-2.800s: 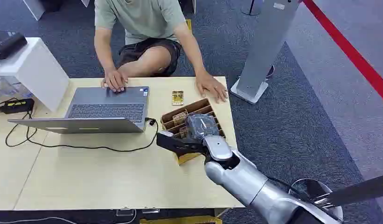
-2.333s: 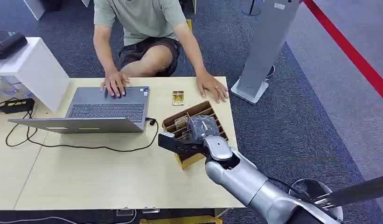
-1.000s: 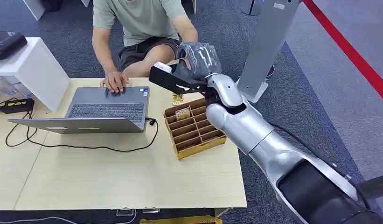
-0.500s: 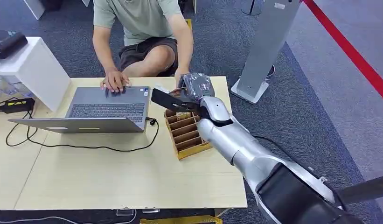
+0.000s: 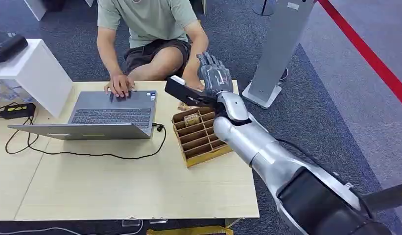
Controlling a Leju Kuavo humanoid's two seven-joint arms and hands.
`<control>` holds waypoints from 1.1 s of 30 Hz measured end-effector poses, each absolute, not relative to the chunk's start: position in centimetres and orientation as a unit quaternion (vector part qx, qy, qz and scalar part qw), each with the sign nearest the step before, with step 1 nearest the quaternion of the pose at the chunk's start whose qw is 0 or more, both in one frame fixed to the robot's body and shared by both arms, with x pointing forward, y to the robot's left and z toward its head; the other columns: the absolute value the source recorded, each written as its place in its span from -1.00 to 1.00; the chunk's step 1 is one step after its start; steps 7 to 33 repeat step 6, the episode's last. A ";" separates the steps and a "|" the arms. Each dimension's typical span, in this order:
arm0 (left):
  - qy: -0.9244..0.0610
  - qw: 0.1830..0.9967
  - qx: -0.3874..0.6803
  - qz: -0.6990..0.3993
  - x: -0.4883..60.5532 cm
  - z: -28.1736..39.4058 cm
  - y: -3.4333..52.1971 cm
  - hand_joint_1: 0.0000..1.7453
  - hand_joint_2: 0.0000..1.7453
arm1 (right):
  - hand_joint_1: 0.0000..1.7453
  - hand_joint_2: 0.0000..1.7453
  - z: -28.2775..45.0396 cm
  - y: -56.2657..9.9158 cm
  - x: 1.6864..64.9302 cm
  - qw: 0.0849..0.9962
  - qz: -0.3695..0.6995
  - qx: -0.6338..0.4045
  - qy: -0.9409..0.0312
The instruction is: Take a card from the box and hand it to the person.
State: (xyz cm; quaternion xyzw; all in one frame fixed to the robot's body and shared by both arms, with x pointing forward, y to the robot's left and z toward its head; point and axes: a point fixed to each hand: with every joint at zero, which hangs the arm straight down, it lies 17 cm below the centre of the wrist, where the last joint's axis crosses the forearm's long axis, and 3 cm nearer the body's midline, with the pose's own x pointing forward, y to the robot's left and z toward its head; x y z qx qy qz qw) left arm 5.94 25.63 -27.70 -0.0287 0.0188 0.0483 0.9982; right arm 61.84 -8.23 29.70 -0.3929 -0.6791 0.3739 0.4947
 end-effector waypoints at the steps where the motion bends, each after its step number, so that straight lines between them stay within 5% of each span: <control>1: 0.020 0.998 -0.029 0.053 5.9 -27.7 25.6 -1.00 -1.00 | -1.00 1.00 31.0 -8.5 61.7 0.496 0.362 -0.388 -0.687; 6: 0.025 0.997 -0.024 0.065 5.6 -27.8 25.8 -1.00 -1.00 | -1.00 1.00 35.3 -11.2 60.3 0.496 0.302 -0.361 -0.730; 33: 0.025 0.997 -0.024 0.065 5.6 -27.8 25.8 -1.00 -1.00 | -1.00 1.00 35.3 -11.2 60.3 0.496 0.302 -0.361 -0.730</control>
